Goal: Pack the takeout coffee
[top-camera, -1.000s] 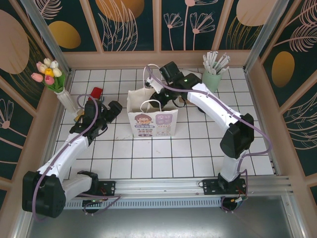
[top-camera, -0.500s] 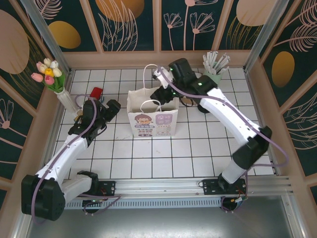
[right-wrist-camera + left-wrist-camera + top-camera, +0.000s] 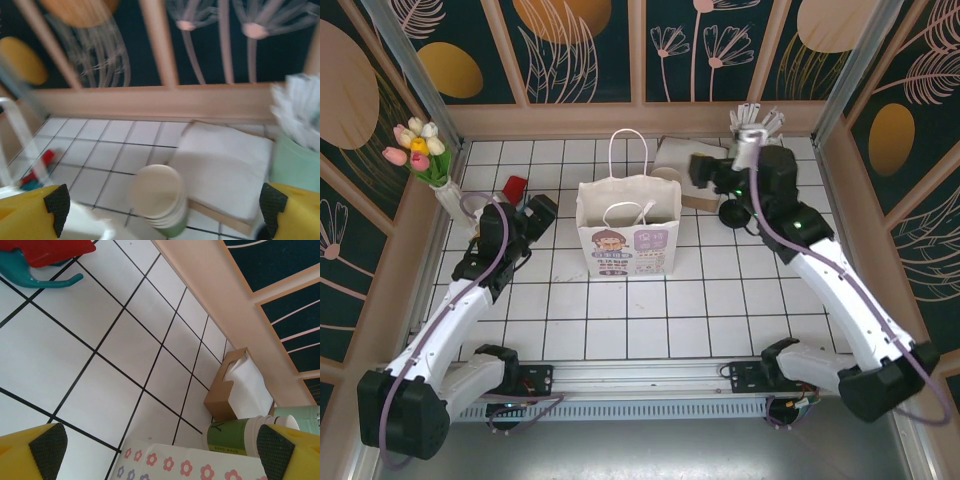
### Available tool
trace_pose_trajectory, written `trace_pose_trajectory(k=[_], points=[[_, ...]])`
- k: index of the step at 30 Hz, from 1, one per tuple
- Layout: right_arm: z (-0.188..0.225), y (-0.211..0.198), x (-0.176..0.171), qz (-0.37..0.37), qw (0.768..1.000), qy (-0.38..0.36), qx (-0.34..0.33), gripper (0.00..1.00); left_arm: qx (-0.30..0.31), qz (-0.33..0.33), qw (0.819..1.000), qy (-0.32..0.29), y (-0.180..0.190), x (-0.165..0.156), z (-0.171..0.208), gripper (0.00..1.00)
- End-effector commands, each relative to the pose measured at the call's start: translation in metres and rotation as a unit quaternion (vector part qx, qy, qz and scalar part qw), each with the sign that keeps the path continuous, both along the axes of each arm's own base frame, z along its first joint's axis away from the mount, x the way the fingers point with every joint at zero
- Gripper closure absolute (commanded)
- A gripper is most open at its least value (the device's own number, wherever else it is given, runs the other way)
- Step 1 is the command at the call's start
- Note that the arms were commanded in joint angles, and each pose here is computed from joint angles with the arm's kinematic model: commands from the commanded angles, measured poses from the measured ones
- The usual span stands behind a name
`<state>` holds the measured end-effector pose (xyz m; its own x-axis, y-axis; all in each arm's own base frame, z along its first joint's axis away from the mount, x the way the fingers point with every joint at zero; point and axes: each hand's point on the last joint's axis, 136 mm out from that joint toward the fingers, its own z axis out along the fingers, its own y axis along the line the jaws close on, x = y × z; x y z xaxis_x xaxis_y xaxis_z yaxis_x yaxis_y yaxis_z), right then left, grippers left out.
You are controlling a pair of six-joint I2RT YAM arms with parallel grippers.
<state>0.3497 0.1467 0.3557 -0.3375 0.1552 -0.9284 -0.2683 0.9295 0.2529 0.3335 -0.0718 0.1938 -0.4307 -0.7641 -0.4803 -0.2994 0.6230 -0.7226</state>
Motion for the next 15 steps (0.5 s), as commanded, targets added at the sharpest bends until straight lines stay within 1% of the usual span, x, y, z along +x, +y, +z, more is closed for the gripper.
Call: trace_pose_trajectory(k=[1, 3, 4, 7, 10, 11, 15], points=[[-0.023, -0.020, 0.006, -0.036, 0.993, 0.027, 0.111, 0.01, -0.011, -0.004, 1.000, -0.005, -0.004, 0.005, 0.000, 0.02], [-0.052, -0.041, 0.013, -0.101, 0.986, 0.057, 0.116, 0.05, -0.019, -0.006, 1.000, -0.004, -0.006, 0.006, -0.001, 0.01], [-0.066, -0.044, 0.016, -0.114, 0.985, 0.069, 0.110, 0.08, -0.023, -0.006, 1.000, -0.004, -0.007, 0.007, -0.002, 0.01], [-0.099, -0.035, 0.026, -0.100, 0.985, 0.111, 0.085, 0.11, -0.027, -0.007, 1.000, -0.001, -0.008, 0.008, -0.004, 0.01], [-0.130, -0.036, 0.045, -0.128, 0.977, 0.165, 0.054, 0.12, -0.033, -0.009, 0.999, 0.002, -0.010, 0.008, -0.005, 0.02], [-0.137, -0.038, 0.051, -0.140, 0.973, 0.177, 0.046, 0.15, -0.035, -0.010, 0.999, 0.004, -0.011, 0.008, -0.006, 0.01], [-0.167, -0.032, 0.082, -0.142, 0.963, 0.231, 0.011, 0.26, -0.042, -0.015, 0.999, 0.007, -0.014, 0.007, -0.007, 0.02]])
